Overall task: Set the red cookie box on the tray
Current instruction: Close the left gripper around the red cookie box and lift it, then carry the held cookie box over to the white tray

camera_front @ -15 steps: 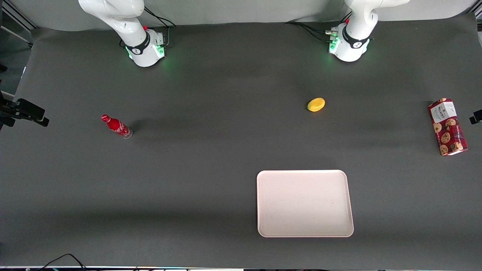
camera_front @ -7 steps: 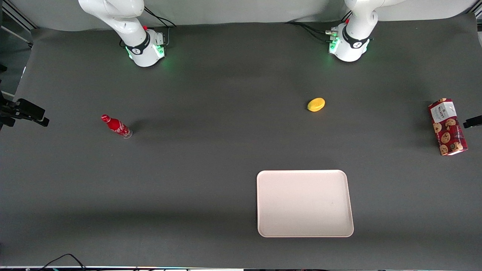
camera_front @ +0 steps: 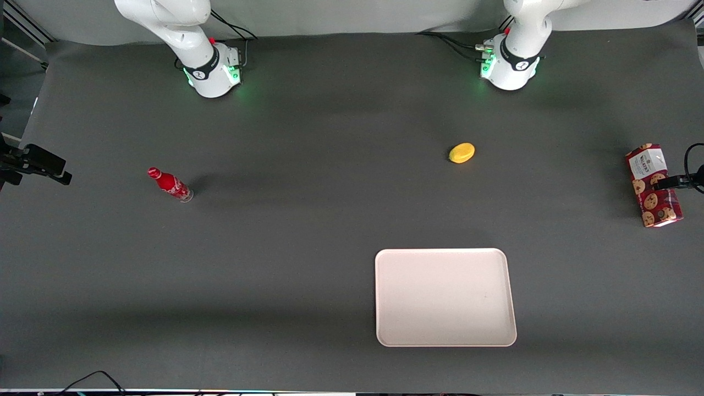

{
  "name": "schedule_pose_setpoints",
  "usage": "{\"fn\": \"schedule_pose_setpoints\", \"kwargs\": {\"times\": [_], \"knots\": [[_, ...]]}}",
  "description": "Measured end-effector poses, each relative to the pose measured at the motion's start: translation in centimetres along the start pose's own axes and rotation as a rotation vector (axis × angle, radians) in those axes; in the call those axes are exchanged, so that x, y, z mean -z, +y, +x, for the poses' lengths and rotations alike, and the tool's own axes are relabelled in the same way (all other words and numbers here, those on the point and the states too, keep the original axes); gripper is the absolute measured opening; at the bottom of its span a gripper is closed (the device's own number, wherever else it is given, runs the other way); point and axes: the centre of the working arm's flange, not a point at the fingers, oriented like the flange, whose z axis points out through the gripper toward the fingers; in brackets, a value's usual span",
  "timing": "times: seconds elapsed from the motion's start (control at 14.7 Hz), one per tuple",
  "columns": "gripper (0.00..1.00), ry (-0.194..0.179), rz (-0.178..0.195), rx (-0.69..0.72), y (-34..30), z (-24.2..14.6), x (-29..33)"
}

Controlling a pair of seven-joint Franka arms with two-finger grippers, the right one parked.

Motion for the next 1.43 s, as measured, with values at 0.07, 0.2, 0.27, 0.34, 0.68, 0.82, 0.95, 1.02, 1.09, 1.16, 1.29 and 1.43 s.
{"fn": "schedule_pose_setpoints", "kwargs": {"times": [0.07, 0.2, 0.27, 0.34, 0.68, 0.82, 0.95, 1.02, 1.09, 1.16, 1.29, 1.43], "knots": [[1.00, -0.008, -0.012, 0.006, -0.2, -0.4, -1.2], [0.99, -0.023, -0.033, 0.021, -0.4, -1.4, -3.0], [0.99, -0.025, -0.038, 0.028, -0.5, -1.8, -3.5], [0.93, -0.020, -0.043, 0.037, -0.5, -2.1, -3.9], [0.54, -0.015, -0.048, 0.033, 0.0, -2.0, -4.3], [0.32, -0.010, -0.045, 0.027, 0.2, -1.8, -4.2], [0.11, -0.007, -0.043, 0.022, 0.2, -1.7, -4.1], [0.08, -0.006, -0.042, 0.018, 0.3, -1.6, -4.0], [0.08, -0.004, -0.041, 0.015, 0.3, -1.5, -3.9], [0.08, 0.001, -0.038, 0.011, 0.5, -1.3, -3.6], [0.06, 0.018, -0.033, -0.004, 0.8, -0.4, -2.1], [0.06, 0.020, -0.053, -0.037, 1.9, 1.4, 1.7]]}}
